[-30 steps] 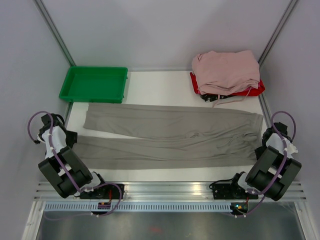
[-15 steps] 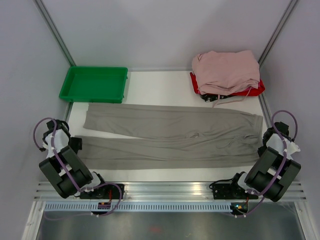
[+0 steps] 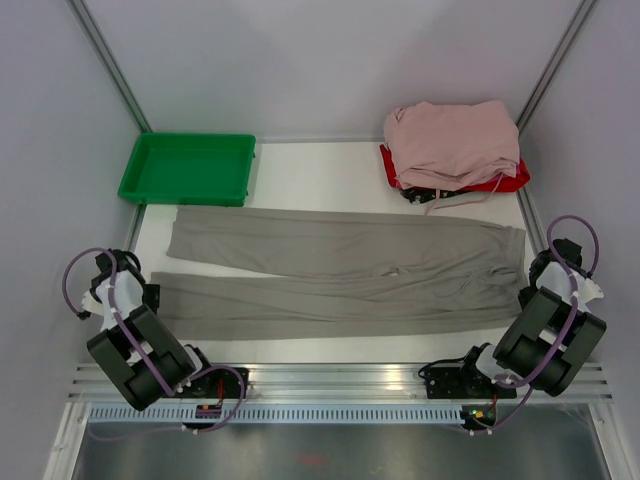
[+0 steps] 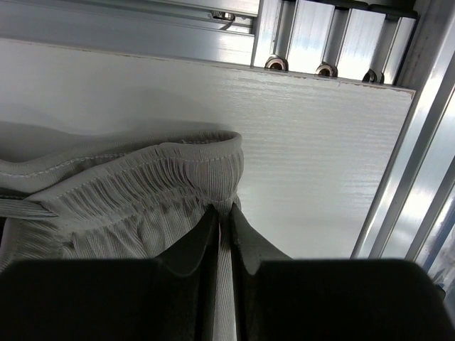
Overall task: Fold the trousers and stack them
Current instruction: Fold the trousers
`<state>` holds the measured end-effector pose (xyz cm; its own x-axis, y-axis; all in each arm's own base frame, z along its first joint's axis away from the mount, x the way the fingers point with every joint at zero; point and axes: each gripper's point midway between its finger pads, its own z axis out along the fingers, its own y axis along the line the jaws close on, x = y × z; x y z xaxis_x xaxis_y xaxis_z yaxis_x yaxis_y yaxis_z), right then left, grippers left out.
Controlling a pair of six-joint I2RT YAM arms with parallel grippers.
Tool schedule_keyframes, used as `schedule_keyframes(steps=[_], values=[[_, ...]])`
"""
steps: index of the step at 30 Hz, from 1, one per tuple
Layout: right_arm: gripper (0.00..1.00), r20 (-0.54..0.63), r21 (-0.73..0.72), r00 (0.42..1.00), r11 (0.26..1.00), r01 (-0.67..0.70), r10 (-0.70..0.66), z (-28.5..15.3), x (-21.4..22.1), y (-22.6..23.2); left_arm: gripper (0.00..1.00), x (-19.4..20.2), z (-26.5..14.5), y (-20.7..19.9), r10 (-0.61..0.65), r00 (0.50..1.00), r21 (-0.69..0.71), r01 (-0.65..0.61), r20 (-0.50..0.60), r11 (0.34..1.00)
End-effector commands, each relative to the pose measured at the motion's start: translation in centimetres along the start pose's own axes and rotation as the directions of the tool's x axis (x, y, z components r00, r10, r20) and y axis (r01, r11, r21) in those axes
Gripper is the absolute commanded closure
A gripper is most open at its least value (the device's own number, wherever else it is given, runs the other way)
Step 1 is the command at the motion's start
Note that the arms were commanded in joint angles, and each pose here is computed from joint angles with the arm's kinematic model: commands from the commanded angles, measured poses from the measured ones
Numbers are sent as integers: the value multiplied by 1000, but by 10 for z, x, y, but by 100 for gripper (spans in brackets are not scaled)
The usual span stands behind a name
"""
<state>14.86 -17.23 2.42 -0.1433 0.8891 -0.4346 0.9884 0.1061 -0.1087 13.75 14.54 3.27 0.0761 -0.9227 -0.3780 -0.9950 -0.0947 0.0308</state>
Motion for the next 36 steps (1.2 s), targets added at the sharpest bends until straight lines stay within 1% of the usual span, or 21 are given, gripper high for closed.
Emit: schedule_keyframes(steps=[1, 3, 6, 10, 16, 18, 21, 23, 24, 26, 29, 31, 32, 34, 35, 36], values=[[84, 30, -30, 998, 998, -47, 48, -3, -14, 10, 1, -5, 1, 11, -93, 995, -55, 94, 26, 994], [85, 29, -29, 999, 999, -45, 46, -2, -14, 10, 2, -4, -1, 11, -114, 993, -30, 115, 29, 993], [85, 27, -27, 999, 999, -44, 45, -2, -13, 10, 7, -4, -1, 10, -163, 986, 23, 162, 43, 987], [85, 24, -27, 999, 999, -43, 44, -1, -14, 12, 19, 3, 4, 12, -203, 979, 45, 201, 26, 978], [85, 25, -19, 999, 999, -35, 36, 0, -16, 12, 27, 12, 15, 12, -233, 972, 51, 232, 8, 971], [85, 24, -18, 999, 999, -36, 37, 1, -15, 12, 30, 11, 17, 10, -234, 972, 66, 232, 16, 970], [85, 22, -14, 999, 999, -33, 34, 2, -13, 10, 37, 8, 21, 7, -228, 973, 78, 225, 26, 971], [85, 26, -12, 999, 999, -31, 31, 4, -12, 10, 40, 3, 23, 4, -209, 977, 91, 204, 47, 975], [83, 24, -5, 999, 1000, -30, 30, 5, -10, 8, 42, 1, 24, 4, -206, 977, 94, 201, 51, 975], [82, 24, -3, 999, 1000, -28, 28, 6, -9, 7, 44, 0, 24, 0, -192, 980, 107, 186, 46, 977], [82, 29, -2, 999, 1000, -31, 31, 6, -10, 6, 47, 0, 27, 1, -166, 985, 83, 162, 41, 983], [81, 36, -2, 999, 999, -32, 32, 6, -12, 6, 52, 1, 30, 4, -148, 988, 60, 146, 37, 987], [81, 37, -1, 999, 1000, -30, 30, 6, -12, 6, 55, 1, 31, 6, -141, 989, 55, 139, 40, 989], [81, 38, 0, 999, 1000, -29, 29, 5, -12, 6, 67, 0, 33, 7, -132, 990, 59, 129, 41, 990], [81, 36, 2, 999, 1000, -28, 28, 5, -12, 6, 76, 1, 32, 6, -127, 991, 70, 124, 40, 990], [82, 40, 5, 999, 1000, -30, 30, 5, -13, 5, 97, 0, 32, 7, -130, 991, 70, 127, 41, 989]])
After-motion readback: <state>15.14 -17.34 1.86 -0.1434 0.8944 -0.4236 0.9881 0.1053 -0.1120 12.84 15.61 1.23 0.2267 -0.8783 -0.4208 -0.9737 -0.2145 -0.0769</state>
